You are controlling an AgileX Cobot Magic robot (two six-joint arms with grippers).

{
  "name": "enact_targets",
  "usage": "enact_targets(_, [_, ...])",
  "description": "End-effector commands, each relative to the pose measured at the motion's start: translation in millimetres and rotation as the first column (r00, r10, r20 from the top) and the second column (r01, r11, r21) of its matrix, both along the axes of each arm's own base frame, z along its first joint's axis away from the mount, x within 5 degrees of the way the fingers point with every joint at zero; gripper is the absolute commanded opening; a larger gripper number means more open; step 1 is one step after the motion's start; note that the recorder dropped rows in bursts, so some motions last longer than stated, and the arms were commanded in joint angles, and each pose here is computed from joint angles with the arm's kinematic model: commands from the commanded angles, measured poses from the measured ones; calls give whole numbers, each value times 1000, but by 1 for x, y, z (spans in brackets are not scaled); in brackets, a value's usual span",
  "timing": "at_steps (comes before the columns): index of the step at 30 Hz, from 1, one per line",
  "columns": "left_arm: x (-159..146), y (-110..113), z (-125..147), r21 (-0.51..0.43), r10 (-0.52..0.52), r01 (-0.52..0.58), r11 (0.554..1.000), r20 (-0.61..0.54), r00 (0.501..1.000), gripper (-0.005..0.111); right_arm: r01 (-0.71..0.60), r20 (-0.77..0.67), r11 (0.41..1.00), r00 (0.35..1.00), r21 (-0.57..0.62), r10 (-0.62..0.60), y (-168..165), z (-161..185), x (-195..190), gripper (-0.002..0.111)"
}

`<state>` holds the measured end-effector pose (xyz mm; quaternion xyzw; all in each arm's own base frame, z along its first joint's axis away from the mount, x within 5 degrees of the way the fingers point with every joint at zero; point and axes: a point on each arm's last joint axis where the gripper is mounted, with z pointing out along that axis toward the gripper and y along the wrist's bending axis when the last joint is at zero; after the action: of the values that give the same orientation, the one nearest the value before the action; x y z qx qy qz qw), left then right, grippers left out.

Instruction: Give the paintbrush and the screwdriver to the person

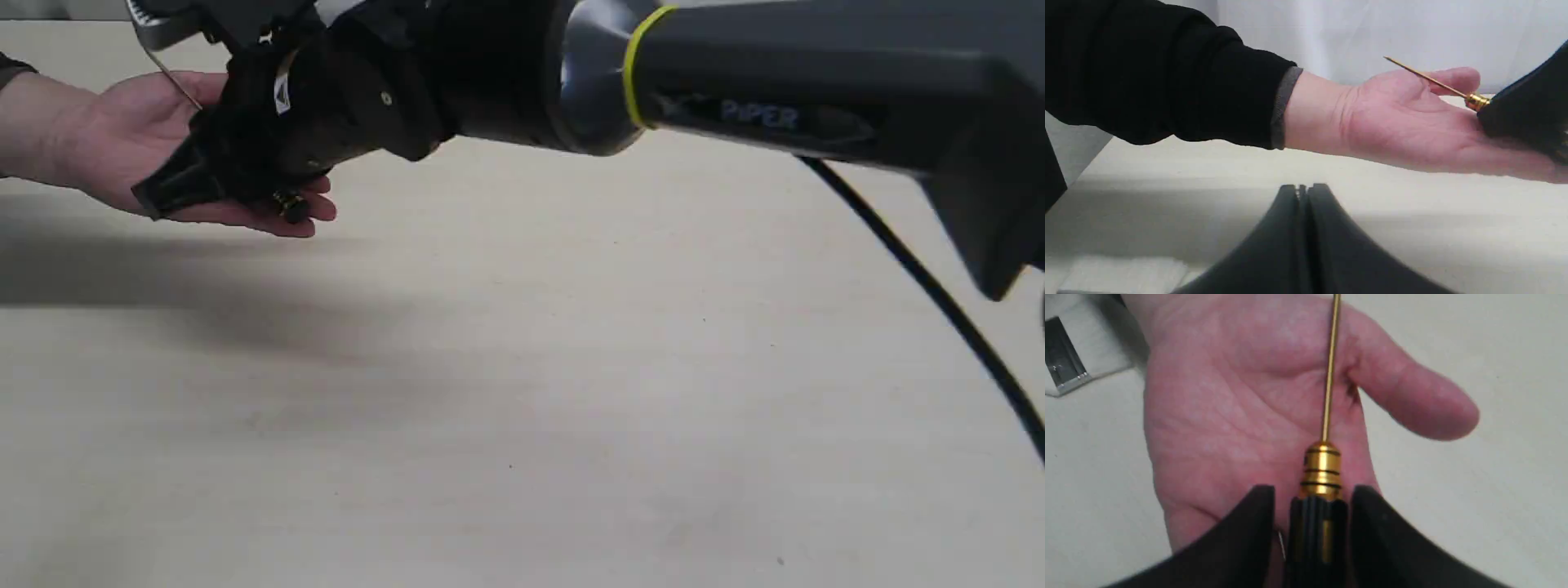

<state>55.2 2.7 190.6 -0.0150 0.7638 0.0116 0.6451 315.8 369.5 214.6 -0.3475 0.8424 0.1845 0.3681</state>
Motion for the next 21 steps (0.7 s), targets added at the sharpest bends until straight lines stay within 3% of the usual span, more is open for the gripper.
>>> enact_targets(1, [0, -1, 0, -5, -9, 9, 1000, 6, 1000, 0, -3, 6, 1000, 1000, 6, 3, 1, -3, 1, 54])
enact_targets(4, [0, -1, 0, -5, -9, 9, 1000, 6, 1000, 0, -2, 12, 1000, 1000, 13, 2, -1, 7, -1, 48])
enact_targets(9, [0, -1, 0, -5, -9, 9, 1000, 6, 1000, 0, -9, 62, 1000, 998, 16, 8, -16, 54, -10, 4])
enact_targets(16, [0, -1, 0, -4, -9, 9, 1000, 8, 1000, 0, 19, 191, 999, 982, -50, -9, -58, 122, -31, 4])
enact_targets(21, [0, -1, 0, -4, -8, 9, 1000, 6, 1000, 0, 143, 286, 989, 949, -27, -129, -105, 152, -56, 4])
